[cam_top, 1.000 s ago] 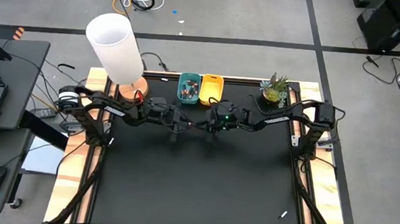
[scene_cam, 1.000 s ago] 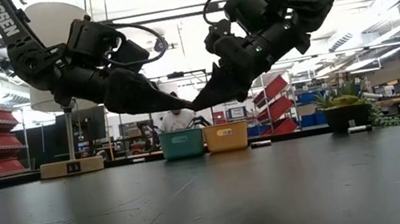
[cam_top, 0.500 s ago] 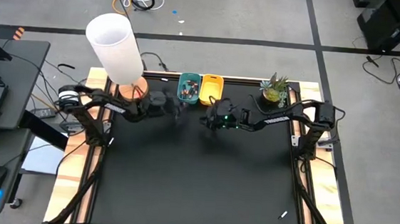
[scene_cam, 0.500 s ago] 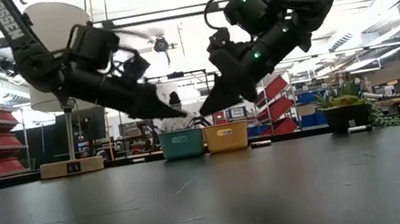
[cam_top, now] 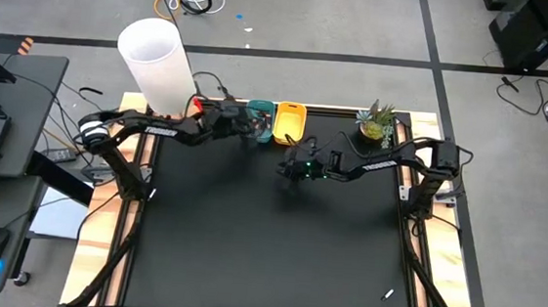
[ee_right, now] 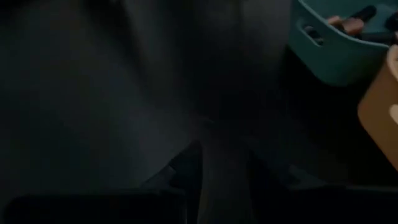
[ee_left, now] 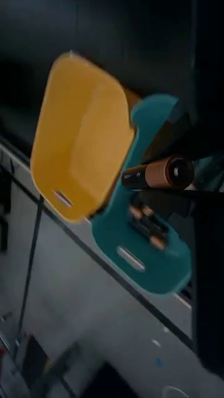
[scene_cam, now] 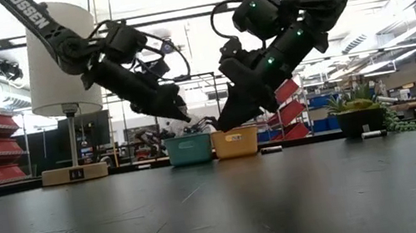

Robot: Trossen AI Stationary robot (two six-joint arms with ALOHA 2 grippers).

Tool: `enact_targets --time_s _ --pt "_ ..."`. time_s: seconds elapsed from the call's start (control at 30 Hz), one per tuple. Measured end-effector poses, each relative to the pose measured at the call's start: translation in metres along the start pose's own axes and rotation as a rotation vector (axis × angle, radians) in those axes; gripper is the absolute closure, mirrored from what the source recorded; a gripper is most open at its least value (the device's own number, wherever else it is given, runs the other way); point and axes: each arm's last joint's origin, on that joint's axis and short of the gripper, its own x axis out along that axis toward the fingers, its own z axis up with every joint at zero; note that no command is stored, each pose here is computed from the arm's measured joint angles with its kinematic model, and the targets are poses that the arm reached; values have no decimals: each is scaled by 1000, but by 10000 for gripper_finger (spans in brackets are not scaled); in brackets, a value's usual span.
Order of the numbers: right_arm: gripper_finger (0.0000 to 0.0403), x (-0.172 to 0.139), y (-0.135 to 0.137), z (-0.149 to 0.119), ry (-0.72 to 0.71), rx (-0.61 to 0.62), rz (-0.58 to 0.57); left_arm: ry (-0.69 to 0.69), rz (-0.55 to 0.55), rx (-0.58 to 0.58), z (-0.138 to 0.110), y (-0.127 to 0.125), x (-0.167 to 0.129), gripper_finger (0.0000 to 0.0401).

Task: Sort batteries
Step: Put the gold black battery into the blue bin, then put the silver black battery into the yellow bin

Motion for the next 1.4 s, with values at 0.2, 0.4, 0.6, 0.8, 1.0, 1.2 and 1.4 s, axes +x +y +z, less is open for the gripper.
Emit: enact_targets --time_s 0.2,0.4,0.6,0.8,1.0,1.2,1.4 --pt "297 0 -2 -6 58 -17 -28 0 -32 56 1 -3 0 241" --pt "297 -1 -1 -10 101 0 -36 23 63 56 0 1 0 166" --pt "297 0 0 -12 91 -4 -129 -30 85 46 5 2 0 149" --pt "298 -1 5 -14 61 -11 -269 -20 77 110 5 1 0 172" --pt "298 -4 9 -19 61 -35 -414 22 47 151 1 -7 -1 239" --pt "298 -15 26 -25 213 -15 -306 -8 -162 253 2 -29 -6 310" --pt "298 -51 86 -26 426 -225 -96 -30 -384 293 3 -80 -22 370"
